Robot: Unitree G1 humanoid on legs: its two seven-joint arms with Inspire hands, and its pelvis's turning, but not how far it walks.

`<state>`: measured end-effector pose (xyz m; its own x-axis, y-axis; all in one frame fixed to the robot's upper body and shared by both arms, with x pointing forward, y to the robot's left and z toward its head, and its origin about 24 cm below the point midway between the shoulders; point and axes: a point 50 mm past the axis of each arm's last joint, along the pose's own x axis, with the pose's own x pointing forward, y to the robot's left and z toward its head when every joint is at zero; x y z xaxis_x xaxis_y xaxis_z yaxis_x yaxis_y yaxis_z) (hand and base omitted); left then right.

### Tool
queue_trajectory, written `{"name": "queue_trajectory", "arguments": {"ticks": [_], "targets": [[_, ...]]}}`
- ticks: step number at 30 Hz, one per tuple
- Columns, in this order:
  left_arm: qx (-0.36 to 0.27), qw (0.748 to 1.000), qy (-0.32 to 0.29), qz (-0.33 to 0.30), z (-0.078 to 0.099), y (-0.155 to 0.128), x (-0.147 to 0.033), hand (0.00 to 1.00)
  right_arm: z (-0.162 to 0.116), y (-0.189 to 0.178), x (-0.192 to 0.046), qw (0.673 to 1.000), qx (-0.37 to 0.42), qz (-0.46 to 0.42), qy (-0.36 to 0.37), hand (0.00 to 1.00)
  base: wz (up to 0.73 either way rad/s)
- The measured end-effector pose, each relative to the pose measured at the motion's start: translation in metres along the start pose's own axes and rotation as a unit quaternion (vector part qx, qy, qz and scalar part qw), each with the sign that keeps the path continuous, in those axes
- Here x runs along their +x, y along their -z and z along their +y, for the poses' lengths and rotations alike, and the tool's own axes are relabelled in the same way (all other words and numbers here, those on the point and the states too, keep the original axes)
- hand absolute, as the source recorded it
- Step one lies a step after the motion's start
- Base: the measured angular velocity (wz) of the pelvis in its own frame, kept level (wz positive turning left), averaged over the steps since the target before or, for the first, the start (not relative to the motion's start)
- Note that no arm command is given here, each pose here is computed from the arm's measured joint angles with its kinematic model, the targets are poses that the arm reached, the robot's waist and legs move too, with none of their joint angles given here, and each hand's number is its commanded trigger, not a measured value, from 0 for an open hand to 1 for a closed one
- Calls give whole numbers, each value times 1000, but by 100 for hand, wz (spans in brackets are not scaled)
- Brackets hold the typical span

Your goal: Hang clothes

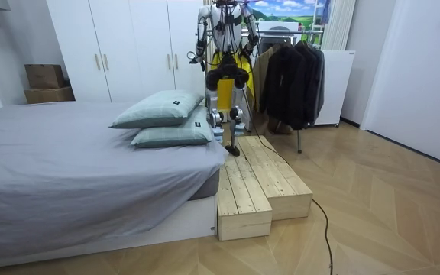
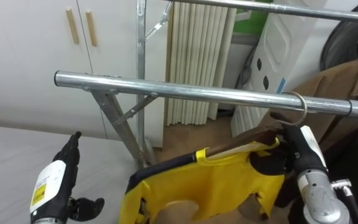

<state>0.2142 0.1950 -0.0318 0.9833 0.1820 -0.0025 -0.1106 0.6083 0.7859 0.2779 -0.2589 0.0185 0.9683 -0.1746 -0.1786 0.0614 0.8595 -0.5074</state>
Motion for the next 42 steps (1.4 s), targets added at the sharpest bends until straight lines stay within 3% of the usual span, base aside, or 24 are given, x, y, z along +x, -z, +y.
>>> {"name": "queue_trajectory", "arguments": {"ticks": [28, 42], "targets": [[4, 1000, 11, 11, -4, 6, -9, 0, 0, 5, -4, 999, 18, 5, 27, 0, 0], [4, 1000, 6, 16, -3, 11, -10, 0, -11, 29, -14, 989, 122, 49, 70, 0, -4]]}}
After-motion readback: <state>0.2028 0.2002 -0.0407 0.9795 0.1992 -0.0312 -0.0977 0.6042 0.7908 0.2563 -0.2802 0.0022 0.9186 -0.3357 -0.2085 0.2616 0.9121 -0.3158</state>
